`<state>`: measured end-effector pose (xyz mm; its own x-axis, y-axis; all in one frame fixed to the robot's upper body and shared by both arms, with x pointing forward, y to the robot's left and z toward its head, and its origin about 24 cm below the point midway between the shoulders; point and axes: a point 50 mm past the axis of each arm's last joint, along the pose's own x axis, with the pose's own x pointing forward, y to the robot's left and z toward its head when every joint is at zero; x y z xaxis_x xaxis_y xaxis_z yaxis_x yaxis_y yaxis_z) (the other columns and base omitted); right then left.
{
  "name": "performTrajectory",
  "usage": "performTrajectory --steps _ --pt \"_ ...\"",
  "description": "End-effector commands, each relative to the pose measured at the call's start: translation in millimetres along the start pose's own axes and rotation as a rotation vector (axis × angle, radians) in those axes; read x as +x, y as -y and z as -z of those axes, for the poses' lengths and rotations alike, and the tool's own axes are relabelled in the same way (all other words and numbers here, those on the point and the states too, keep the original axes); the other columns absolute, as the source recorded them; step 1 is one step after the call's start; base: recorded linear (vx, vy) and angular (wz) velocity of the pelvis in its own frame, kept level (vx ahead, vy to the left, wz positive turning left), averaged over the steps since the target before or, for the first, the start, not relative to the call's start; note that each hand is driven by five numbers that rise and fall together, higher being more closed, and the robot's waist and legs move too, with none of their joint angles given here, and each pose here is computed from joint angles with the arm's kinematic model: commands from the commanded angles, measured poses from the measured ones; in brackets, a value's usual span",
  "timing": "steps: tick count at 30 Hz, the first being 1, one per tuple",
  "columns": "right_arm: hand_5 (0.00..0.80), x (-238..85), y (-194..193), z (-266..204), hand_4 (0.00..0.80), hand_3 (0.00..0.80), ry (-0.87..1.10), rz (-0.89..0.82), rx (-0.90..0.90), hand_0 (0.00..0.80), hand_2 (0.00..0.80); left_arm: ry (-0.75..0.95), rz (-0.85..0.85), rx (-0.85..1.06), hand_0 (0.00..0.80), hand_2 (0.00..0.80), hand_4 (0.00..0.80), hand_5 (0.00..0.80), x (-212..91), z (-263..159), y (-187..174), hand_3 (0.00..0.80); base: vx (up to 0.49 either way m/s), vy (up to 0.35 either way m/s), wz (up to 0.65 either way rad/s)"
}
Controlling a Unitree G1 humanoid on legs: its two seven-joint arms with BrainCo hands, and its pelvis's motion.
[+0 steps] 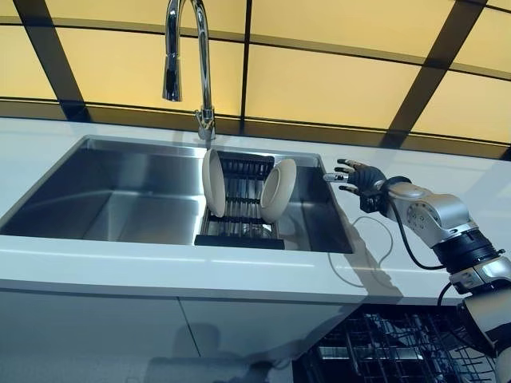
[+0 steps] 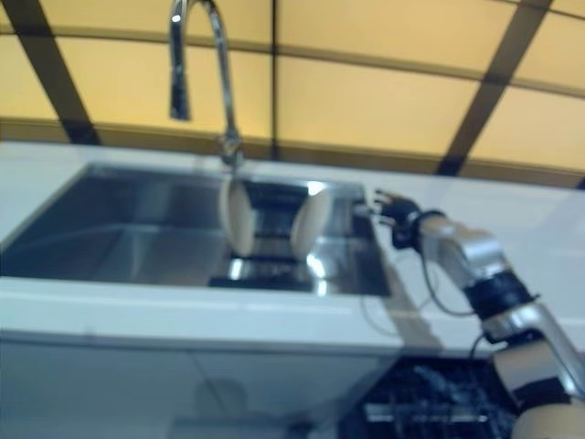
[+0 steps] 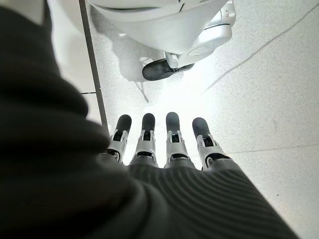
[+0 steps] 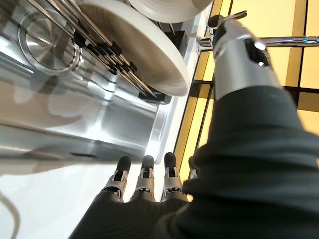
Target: Take plates into dishwasher
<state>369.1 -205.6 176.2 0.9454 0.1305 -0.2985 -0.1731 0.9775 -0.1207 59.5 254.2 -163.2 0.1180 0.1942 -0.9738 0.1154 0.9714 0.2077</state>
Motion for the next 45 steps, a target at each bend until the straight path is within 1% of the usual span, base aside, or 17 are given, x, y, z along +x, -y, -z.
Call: performTrajectory --steps 1,23,45 --pt "0.0 -1.3 -5.5 -50.0 0.0 0.0 0.13 0.005 -0.014 0.0 0.0 -0.046 -0.032 0.051 0.0 0.0 0.0 0.0 -0.3 6.7 -8.7 0.0 0.002 0.011 0.09" --pt "0.0 0.3 -13.2 -58.2 0.0 0.0 0.13 -0.016 0.014 0.0 0.0 -0.039 -0.034 0.055 0.0 0.0 0.0 0.0 -0.1 6.0 -6.6 0.0 0.003 0.004 0.04" --pt "0.0 5.9 -21.0 -50.7 0.0 0.0 0.09 -0.039 0.014 0.0 0.0 -0.039 -0.028 0.054 0.0 0.0 0.0 0.0 0.0 7.1 -4.7 0.0 0.0 0.0 0.0"
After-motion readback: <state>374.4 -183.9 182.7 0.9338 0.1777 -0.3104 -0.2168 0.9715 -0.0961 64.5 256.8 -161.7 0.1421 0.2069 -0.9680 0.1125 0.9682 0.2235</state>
